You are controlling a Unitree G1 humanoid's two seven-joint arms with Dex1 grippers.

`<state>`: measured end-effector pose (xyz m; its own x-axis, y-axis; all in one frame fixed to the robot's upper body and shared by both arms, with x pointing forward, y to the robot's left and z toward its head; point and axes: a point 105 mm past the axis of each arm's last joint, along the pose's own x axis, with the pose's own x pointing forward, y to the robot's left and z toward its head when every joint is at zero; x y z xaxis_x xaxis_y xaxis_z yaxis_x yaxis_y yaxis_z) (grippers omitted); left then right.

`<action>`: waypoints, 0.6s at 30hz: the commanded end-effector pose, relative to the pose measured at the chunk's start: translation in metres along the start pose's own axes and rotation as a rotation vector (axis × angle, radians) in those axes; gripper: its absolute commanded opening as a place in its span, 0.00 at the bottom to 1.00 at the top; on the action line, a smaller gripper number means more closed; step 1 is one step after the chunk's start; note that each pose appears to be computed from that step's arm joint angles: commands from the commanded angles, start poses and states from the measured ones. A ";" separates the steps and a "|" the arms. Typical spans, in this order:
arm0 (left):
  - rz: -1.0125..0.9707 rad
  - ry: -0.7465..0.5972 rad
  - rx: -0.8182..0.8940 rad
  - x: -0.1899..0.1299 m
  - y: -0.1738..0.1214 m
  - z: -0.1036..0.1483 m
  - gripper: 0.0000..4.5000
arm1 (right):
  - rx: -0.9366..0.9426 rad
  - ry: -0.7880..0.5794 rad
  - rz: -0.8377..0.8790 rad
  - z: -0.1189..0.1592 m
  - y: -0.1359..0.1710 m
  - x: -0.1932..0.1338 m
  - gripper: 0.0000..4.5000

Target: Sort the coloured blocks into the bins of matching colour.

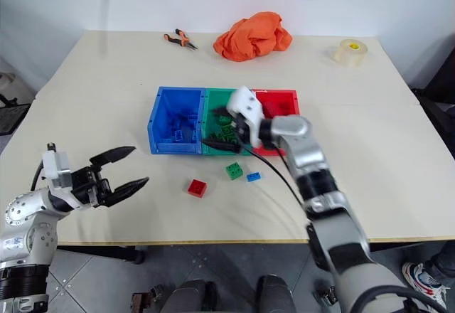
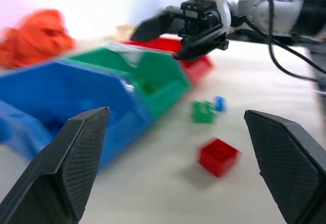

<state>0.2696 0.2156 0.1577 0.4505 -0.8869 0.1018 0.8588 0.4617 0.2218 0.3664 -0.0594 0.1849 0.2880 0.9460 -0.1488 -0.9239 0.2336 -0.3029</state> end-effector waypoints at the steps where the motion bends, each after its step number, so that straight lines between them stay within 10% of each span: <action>1: -0.126 0.081 0.009 -0.001 -0.009 -0.008 1.00 | -0.021 0.039 0.033 0.002 0.013 -0.045 0.99; 11: -0.196 0.127 0.006 -0.008 0.011 -0.021 1.00 | 0.116 0.354 -0.107 -0.061 0.035 -0.164 0.99; 18: -0.196 0.112 0.013 -0.009 0.013 -0.017 1.00 | 0.123 0.383 -0.167 -0.062 0.035 -0.179 0.99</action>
<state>0.2814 0.2270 0.1316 0.2970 -0.9530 -0.0602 0.9402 0.2808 0.1929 0.2967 -0.2360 0.1303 0.4689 0.7406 -0.4814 -0.8817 0.4252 -0.2047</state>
